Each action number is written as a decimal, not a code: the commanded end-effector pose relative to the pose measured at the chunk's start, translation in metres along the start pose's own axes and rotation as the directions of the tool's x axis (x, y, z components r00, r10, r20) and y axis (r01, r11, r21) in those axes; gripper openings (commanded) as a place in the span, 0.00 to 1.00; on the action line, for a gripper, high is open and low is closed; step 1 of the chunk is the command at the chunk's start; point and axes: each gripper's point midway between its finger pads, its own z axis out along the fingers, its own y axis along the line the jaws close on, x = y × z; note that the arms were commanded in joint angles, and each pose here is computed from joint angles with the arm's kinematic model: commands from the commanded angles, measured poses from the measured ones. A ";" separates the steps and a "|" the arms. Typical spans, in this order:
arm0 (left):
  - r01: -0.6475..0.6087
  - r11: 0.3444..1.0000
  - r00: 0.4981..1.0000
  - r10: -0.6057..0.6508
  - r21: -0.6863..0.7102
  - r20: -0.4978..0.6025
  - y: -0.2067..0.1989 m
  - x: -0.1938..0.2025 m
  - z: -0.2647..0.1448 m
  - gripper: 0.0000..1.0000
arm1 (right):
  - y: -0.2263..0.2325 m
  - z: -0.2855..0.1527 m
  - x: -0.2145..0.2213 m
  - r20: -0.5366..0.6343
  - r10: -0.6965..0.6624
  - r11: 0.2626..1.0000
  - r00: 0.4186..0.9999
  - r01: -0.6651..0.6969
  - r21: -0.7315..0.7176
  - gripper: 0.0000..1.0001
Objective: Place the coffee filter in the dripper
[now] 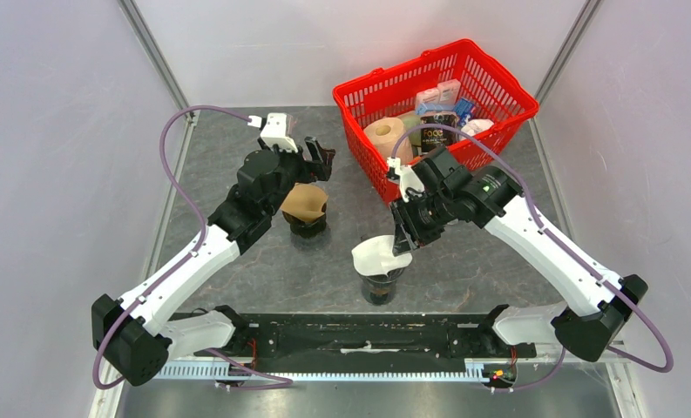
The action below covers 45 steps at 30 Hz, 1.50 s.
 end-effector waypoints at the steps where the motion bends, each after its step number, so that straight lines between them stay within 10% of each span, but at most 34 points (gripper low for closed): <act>1: 0.034 0.999 0.999 -0.034 0.011 0.030 -0.003 -0.011 -0.003 0.88 | -0.001 -0.003 -0.008 0.045 -0.033 0.999 0.998 0.032 0.015 0.44; 16: 0.030 1.000 0.999 -0.029 -0.009 0.038 0.001 -0.013 -0.006 0.88 | 0.009 -0.046 -0.027 0.200 -0.106 0.994 0.974 0.098 0.050 0.47; 23: 0.023 0.999 0.999 -0.021 -0.031 0.046 0.006 -0.014 -0.006 0.88 | 0.036 -0.026 -0.021 0.103 -0.119 0.988 0.988 0.128 -0.082 0.29; 45: 0.021 0.998 0.999 -0.019 -0.062 0.038 0.012 -0.009 -0.003 0.88 | 0.021 0.043 0.002 -0.108 -0.241 0.968 0.964 0.248 0.051 0.25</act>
